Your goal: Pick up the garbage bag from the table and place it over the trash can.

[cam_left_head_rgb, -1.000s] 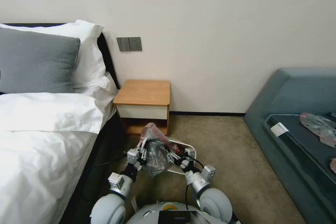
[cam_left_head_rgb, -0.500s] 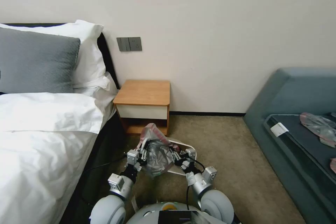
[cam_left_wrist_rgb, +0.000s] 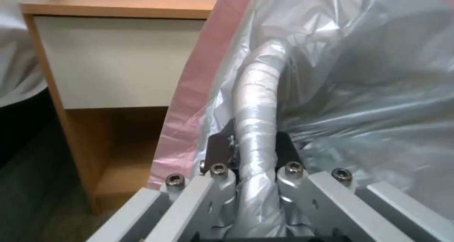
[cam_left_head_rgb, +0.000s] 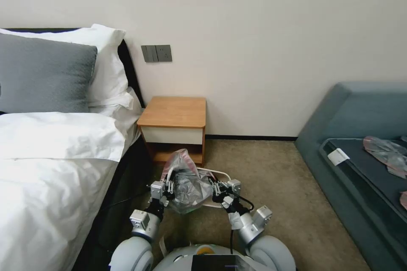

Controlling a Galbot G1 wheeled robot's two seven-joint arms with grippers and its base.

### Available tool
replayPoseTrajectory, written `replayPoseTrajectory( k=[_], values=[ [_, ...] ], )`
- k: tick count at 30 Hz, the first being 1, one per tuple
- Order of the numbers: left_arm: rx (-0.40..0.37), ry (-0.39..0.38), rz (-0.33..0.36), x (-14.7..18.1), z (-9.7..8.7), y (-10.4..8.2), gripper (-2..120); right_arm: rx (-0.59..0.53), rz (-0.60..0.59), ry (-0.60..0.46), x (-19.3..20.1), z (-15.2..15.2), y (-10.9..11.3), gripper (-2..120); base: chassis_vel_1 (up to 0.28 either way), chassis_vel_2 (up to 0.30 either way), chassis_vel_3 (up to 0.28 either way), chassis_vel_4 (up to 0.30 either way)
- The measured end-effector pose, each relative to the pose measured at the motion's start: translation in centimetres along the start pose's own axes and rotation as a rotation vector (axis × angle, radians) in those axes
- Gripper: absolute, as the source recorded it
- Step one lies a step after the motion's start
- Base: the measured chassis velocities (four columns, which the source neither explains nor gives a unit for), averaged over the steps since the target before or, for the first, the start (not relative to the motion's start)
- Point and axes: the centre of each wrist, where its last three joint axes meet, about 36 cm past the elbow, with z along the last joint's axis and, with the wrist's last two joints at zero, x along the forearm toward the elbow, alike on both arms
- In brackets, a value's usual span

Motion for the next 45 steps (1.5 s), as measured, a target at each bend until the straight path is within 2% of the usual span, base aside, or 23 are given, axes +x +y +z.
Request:
replayPoseTrajectory(
  k=[4, 9, 23, 32, 36, 45],
  values=[
    [0.005, -0.014, -0.002, 0.0, -0.2, -0.1, 3, 0.028, -0.038, -0.026, 0.2, -1.4, -0.4, 0, 0.0, 0.0, 0.0, 0.0],
    [0.02, -0.043, -0.009, -0.1, -0.5, -0.1, 3, 0.077, -0.047, -0.071, -0.8, -4.5, -3.0, 0, 0.0, 0.0, 0.0, 0.0],
    [0.102, -0.071, -0.03, 0.1, -1.4, -0.1, 3, 0.072, 0.05, -0.059, -1.1, -5.7, -3.9, 0, 0.0, 0.0, 0.0, 0.0],
    [0.14, -0.092, -0.028, 0.1, -1.9, 0.3, 3, 0.019, 0.101, -0.015, -1.2, -7.6, -4.5, 0, 0.0, 0.0, 0.0, 0.0],
    [0.154, -0.113, -0.003, 0.1, -2.0, 0.6, 3, -0.046, 0.116, 0.051, -1.7, -9.3, -5.1, 0, 0.0, 0.0, 0.0, 0.0],
    [0.211, -0.127, -0.004, -0.2, -1.9, 1.0, 3, -0.143, 0.151, 0.134, -2.0, -11.0, -6.6, 0, 0.0, 0.0, 0.0, 0.0]
  ],
)
